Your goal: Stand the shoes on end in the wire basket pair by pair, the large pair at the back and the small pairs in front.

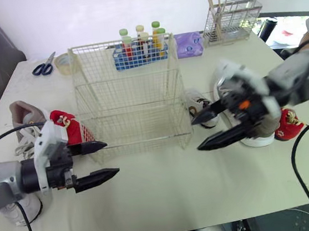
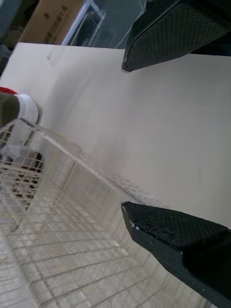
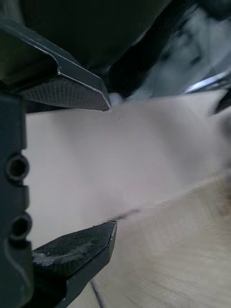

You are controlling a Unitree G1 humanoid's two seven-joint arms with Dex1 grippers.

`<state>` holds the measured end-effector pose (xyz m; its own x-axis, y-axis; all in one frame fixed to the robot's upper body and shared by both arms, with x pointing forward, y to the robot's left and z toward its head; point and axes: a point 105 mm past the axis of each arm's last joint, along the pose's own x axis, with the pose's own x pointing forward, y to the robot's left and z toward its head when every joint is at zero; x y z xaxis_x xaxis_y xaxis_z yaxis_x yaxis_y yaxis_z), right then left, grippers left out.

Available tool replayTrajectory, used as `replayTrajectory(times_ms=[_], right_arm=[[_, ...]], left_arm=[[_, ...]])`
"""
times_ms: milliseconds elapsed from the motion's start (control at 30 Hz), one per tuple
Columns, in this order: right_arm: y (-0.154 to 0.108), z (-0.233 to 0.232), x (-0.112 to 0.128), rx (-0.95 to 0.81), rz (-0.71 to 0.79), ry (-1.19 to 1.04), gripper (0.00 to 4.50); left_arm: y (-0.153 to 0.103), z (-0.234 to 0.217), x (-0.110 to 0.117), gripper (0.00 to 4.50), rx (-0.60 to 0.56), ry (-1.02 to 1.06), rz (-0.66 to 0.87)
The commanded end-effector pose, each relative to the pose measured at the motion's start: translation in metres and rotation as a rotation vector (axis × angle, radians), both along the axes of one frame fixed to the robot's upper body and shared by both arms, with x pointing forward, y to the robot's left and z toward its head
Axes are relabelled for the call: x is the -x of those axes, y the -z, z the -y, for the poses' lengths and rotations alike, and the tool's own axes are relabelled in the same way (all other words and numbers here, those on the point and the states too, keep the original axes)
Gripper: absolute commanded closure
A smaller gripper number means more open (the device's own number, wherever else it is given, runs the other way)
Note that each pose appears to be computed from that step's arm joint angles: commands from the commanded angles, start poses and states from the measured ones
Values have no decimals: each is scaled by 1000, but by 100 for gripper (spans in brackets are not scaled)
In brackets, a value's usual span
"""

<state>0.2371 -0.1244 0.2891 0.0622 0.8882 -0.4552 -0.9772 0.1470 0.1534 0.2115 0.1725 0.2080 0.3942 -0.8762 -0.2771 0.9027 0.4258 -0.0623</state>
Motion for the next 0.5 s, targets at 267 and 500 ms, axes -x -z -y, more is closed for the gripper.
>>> replayTrajectory(times_ms=[267, 500], right_arm=[[29, 115, -29, -114, 421, 667, 57], [79, 176, 1, -129, 478, 1117, 57]], left_arm=[[-12, 78, 14, 0, 182, 221, 79], [17, 115, 32, 0, 273, 191, -2]])
